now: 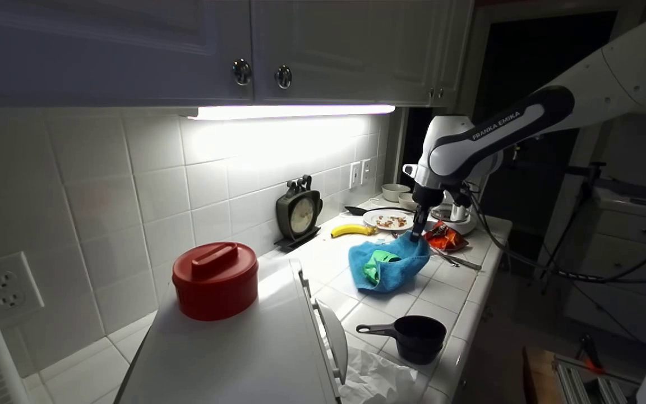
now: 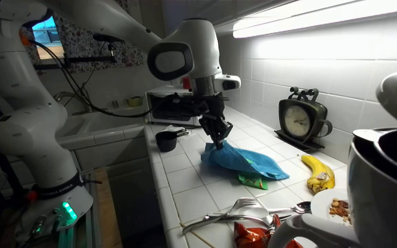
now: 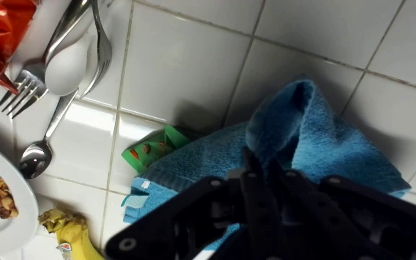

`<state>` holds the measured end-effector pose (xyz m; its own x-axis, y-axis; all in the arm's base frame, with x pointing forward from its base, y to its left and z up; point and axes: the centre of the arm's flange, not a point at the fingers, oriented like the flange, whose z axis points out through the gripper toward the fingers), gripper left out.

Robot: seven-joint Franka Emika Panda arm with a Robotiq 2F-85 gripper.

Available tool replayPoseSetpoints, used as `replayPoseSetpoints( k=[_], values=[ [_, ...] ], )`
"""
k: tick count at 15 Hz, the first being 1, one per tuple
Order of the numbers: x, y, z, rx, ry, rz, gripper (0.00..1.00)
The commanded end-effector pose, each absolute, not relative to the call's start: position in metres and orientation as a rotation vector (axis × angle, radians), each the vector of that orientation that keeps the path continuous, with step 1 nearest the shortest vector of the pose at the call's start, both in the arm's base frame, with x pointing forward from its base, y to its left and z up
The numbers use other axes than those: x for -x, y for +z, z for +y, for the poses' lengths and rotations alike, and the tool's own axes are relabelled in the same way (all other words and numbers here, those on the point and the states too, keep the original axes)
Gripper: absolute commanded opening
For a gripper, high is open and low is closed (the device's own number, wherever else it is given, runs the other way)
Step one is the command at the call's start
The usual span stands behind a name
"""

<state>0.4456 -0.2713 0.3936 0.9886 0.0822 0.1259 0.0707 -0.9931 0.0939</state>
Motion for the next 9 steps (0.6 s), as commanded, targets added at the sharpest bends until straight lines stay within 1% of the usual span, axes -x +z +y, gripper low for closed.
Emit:
replayPoseSetpoints(
  k=[1,5,9],
  values=[
    [-0.477,0.393,-0.262,-3.044,0.331,0.09,0.05],
    [-0.505,0.385,-0.244,-3.089,0.44,0.048,0.05],
    [-0.529,0.364,-0.229,-3.149,0.477,-0.014,0.06]
  ],
)
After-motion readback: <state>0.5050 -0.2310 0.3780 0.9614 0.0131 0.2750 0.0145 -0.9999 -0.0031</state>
